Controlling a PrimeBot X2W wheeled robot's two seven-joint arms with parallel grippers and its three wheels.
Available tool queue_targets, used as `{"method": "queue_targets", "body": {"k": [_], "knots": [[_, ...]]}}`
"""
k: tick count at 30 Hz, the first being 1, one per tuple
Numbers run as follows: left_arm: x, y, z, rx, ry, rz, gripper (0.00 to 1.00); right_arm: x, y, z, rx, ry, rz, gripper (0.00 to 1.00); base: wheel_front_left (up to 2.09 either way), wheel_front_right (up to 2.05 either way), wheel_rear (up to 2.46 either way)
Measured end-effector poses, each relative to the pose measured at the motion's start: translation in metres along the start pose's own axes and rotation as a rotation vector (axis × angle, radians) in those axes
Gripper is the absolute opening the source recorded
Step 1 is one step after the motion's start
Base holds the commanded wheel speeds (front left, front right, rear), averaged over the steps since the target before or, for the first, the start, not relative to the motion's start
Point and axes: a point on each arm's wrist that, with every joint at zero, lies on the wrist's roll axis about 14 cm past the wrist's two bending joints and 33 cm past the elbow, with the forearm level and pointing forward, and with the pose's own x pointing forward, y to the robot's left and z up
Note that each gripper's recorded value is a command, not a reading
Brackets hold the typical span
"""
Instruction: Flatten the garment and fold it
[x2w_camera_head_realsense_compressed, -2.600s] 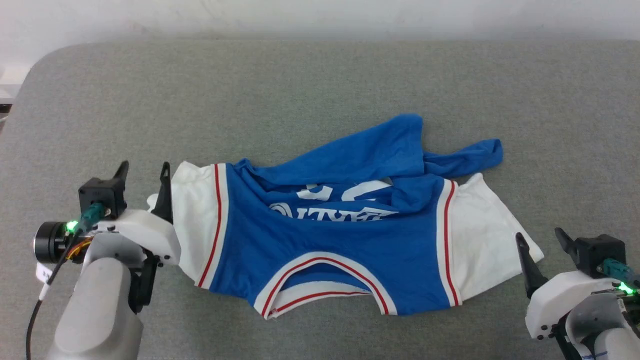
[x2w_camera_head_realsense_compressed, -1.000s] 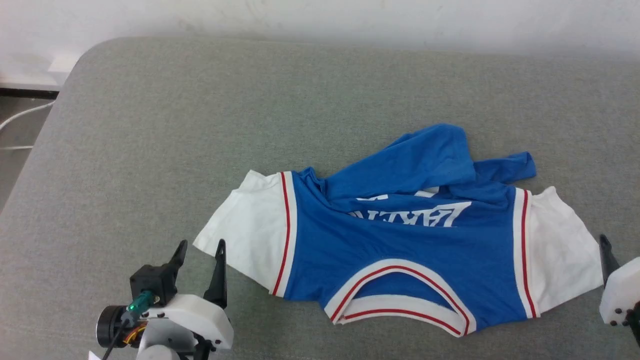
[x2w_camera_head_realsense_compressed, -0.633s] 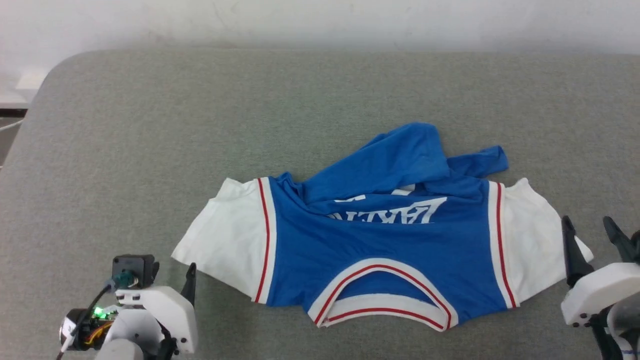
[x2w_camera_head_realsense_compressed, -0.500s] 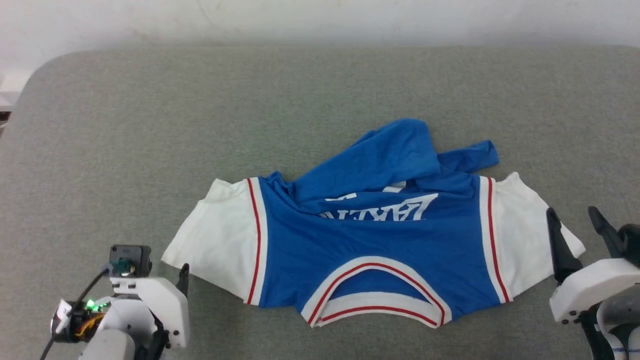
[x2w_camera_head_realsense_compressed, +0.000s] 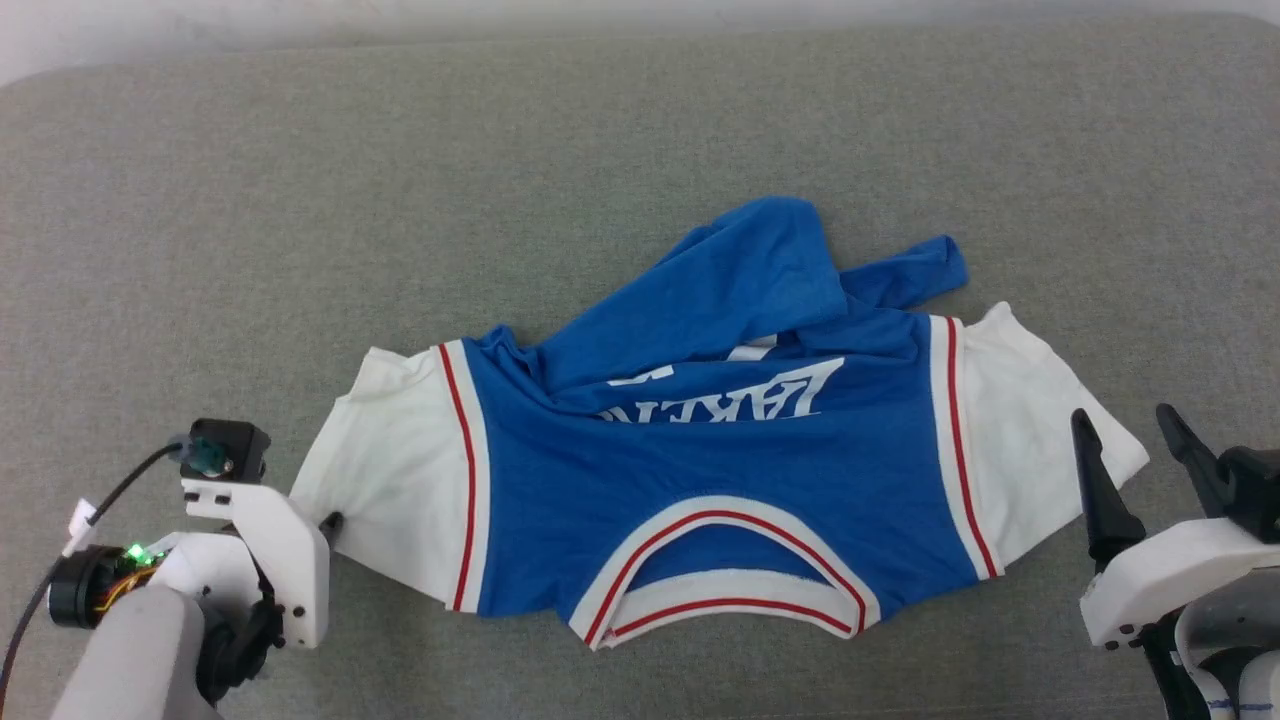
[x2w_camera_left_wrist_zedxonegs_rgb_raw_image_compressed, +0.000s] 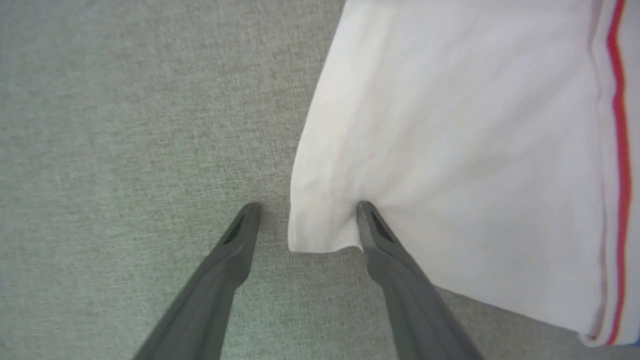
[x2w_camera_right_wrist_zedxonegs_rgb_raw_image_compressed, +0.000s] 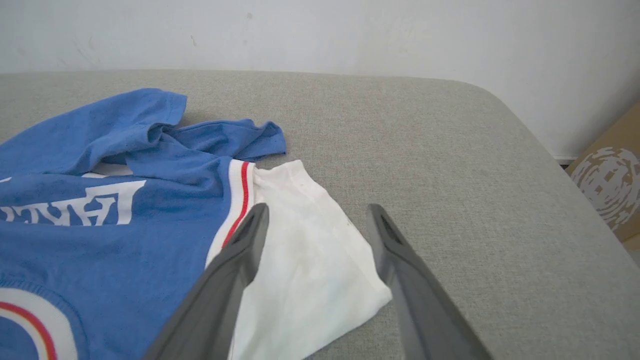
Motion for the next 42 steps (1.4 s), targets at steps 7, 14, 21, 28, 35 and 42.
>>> {"method": "queue_targets", "body": {"k": [7, 14, 21, 28, 35, 42], "knots": [[-0.004, -0.014, 0.002, -0.037, 0.029, -0.082, 0.00, 0.001, -0.007, -0.008, -0.033, 0.039, -0.010, 1.00, 0.00, 0.00, 0.00], [-0.033, -0.018, 0.015, -0.151, -0.124, -0.048, 0.00, 0.004, -0.015, -0.024, -0.094, 0.185, 0.012, 1.00, 0.00, 0.00, 0.00], [-0.076, -0.018, 0.039, -0.197, -0.274, -0.030, 0.00, 0.007, -0.025, -0.052, -0.131, 0.404, 0.038, 1.00, 0.00, 0.00, 0.00], [-0.096, -0.029, 0.044, -0.219, -0.320, -0.044, 0.00, 0.026, -0.036, -0.063, -0.174, 0.537, 0.039, 1.00, 0.00, 0.00, 0.00], [-0.094, -0.035, 0.039, -0.232, -0.301, -0.055, 0.00, 0.041, -0.036, -0.085, -0.195, 0.644, 0.049, 1.00, 0.00, 0.00, 0.00], [-0.095, -0.035, 0.038, -0.264, -0.319, -0.059, 0.00, 0.047, -0.019, -0.088, -0.191, 0.647, 0.107, 0.00, 0.00, 0.00, 0.00]]}}
